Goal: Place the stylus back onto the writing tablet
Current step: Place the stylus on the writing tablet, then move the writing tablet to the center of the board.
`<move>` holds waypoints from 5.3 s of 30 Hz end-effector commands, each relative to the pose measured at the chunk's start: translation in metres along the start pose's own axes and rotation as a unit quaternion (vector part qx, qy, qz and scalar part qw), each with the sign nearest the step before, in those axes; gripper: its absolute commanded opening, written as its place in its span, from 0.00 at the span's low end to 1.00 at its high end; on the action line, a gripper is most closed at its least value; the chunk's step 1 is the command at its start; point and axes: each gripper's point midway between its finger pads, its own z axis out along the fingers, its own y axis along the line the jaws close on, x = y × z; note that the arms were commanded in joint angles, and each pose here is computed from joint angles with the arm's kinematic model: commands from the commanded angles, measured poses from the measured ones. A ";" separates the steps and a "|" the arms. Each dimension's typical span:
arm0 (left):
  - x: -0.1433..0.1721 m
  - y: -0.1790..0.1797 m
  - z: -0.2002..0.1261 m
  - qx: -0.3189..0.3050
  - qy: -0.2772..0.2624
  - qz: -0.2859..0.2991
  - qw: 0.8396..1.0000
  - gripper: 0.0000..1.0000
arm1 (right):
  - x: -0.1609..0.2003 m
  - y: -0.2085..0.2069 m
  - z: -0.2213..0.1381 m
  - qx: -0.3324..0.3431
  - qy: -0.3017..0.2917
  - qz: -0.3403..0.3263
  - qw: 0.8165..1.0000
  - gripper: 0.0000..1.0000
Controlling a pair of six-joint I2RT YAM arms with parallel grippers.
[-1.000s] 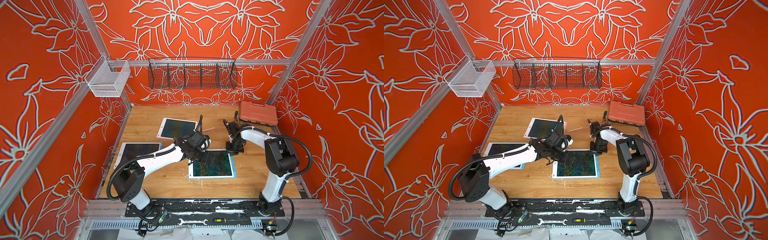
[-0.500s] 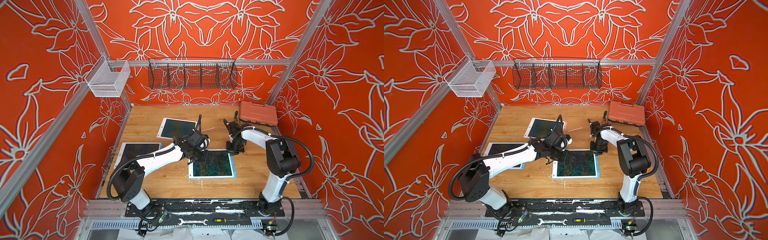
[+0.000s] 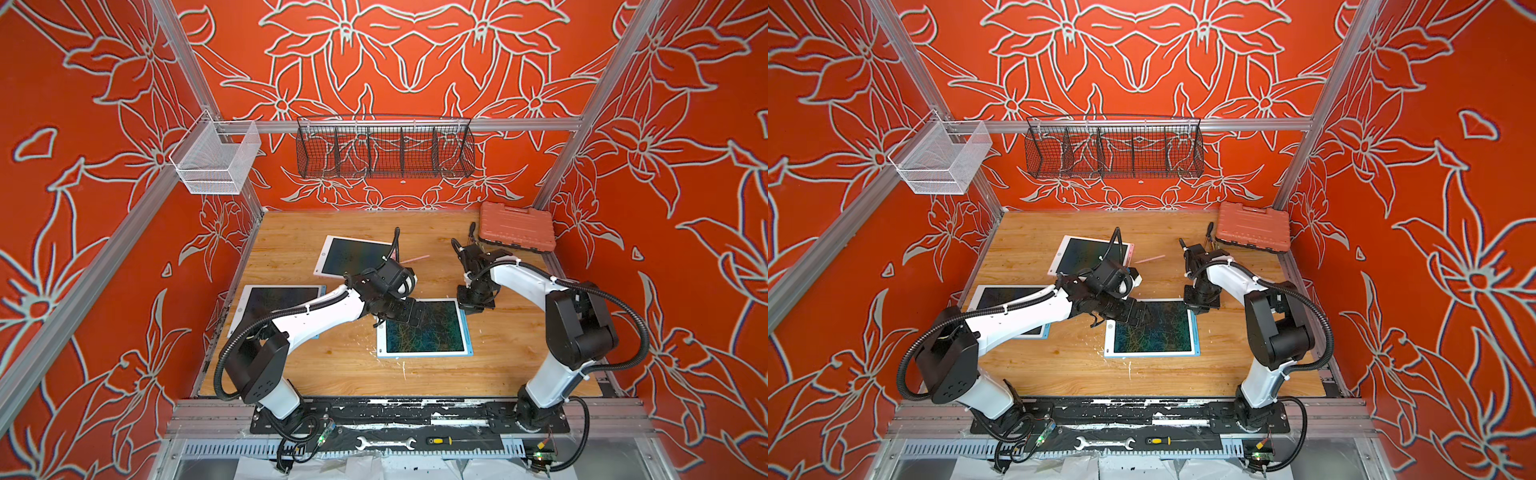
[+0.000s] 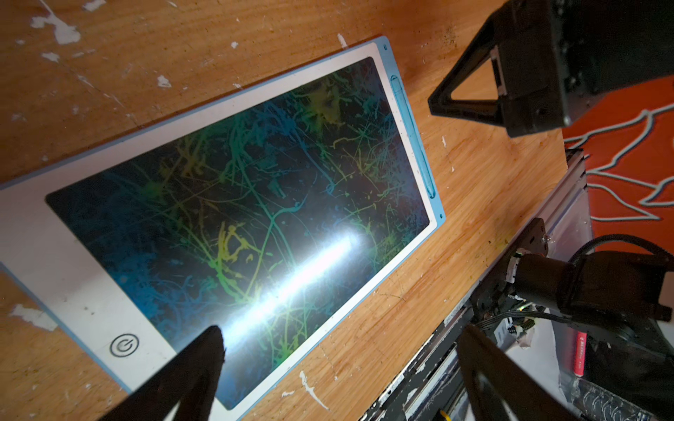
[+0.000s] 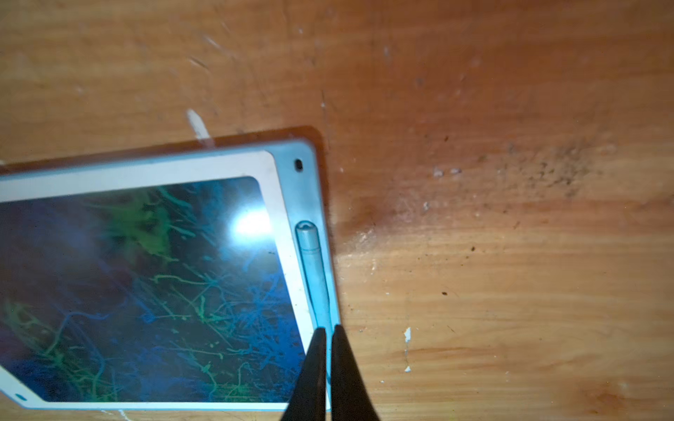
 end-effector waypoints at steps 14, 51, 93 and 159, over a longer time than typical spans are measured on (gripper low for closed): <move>0.004 0.032 -0.010 -0.007 -0.002 -0.064 0.998 0.97 | 0.027 0.003 0.012 -0.014 0.029 0.014 0.999 0.08; 0.033 0.109 -0.019 -0.040 0.009 -0.203 0.978 0.97 | 0.003 0.023 -0.030 -0.042 -0.031 0.003 0.999 0.25; 0.050 0.098 0.032 -0.031 0.037 -0.223 0.974 0.97 | -0.011 0.016 -0.114 -0.059 -0.168 -0.004 0.984 0.81; -0.002 -0.020 0.169 0.006 0.070 -0.166 0.984 0.98 | 0.004 -0.042 -0.143 -0.024 -0.187 -0.006 0.982 0.84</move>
